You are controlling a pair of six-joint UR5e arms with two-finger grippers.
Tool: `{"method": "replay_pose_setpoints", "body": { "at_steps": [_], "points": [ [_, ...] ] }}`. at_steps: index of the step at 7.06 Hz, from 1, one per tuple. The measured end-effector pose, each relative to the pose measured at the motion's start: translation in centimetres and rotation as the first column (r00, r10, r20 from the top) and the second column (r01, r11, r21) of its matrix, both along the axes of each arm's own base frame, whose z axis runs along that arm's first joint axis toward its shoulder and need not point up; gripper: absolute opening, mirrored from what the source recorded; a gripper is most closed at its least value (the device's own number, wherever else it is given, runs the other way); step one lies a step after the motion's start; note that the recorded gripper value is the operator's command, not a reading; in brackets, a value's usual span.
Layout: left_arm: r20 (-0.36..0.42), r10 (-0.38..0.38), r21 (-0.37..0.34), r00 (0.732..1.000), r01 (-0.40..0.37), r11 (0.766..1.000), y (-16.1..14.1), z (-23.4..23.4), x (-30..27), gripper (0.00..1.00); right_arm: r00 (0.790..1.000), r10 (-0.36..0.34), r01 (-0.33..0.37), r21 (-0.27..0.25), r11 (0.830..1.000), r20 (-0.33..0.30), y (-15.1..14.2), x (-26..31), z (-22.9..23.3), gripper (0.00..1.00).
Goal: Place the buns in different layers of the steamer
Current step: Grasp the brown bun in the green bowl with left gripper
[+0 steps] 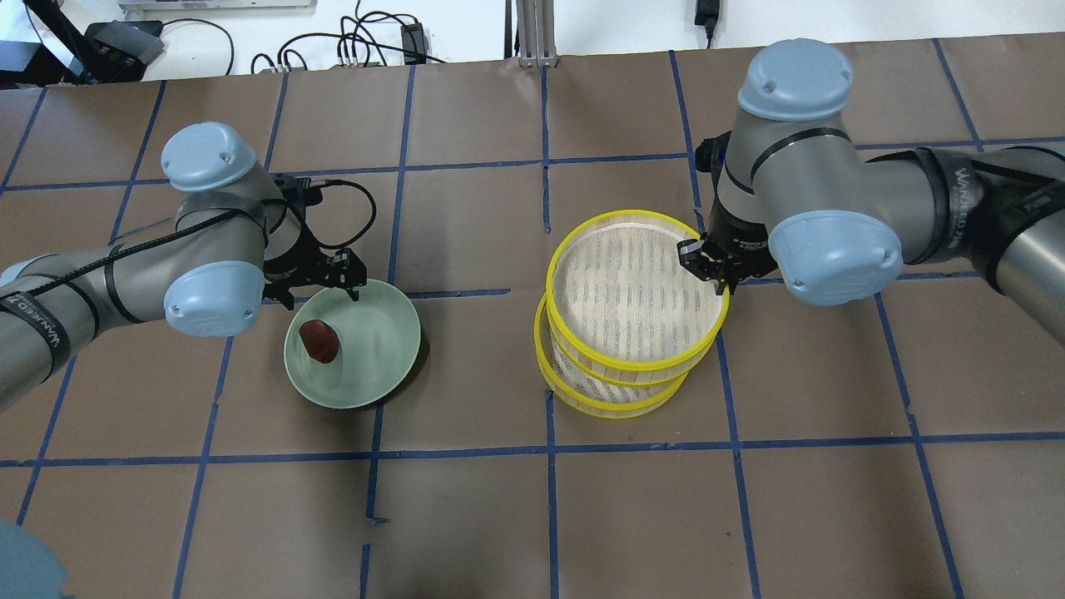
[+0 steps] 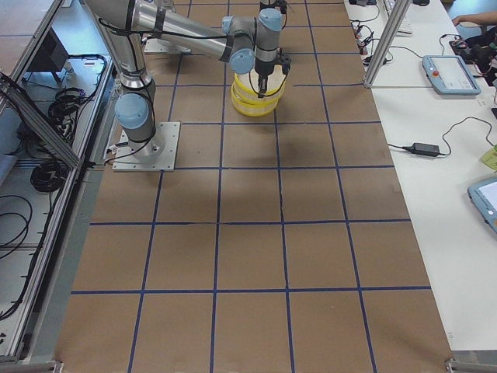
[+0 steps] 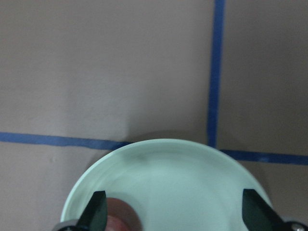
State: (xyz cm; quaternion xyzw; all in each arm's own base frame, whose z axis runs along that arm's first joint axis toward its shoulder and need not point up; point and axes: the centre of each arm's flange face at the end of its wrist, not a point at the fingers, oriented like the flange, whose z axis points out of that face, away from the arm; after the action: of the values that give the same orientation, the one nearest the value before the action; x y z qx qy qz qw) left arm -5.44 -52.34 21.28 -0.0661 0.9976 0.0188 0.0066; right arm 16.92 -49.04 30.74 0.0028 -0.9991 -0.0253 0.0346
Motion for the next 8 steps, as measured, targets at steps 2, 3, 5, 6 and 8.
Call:
{"method": "replay_pose_setpoints", "body": {
  "at_steps": [2, 3, 5, 6, 8],
  "points": [
    [-0.003, 0.023, 0.032, 1.0, -0.023, 0.999, 0.6, -1.0, 0.8, 0.9, 0.999, 0.026, -0.026, -0.007, 1.0, -0.029, 0.3, 1.5, -0.7, 0.07],
    [-0.004, 0.033, 0.04, 0.999, -0.033, 0.999, 0.8, -1.3, 0.8, 0.75, 0.998, 0.036, -0.037, -0.009, 0.999, -0.048, 0.4, 2.0, -1.1, 0.07],
    [-0.006, 0.057, 0.052, 0.998, -0.057, 0.997, 1.4, -1.7, 0.8, 0.27, 0.997, 0.048, -0.049, -0.012, 0.999, -0.061, 0.5, 2.5, -1.5, 0.07],
    [-0.005, 0.067, 0.053, 0.998, -0.066, 0.996, 1.4, -1.7, 0.7, 0.02, 0.997, 0.051, -0.052, -0.011, 0.999, -0.062, 0.6, 2.6, -1.7, 0.07],
    [-0.003, 0.087, 0.041, 0.996, -0.087, 0.995, 1.3, -1.2, 0.8, 0.0, 0.996, 0.055, -0.056, -0.007, 0.998, -0.063, 0.7, 2.8, -2.0, 0.07]
  ]
}}
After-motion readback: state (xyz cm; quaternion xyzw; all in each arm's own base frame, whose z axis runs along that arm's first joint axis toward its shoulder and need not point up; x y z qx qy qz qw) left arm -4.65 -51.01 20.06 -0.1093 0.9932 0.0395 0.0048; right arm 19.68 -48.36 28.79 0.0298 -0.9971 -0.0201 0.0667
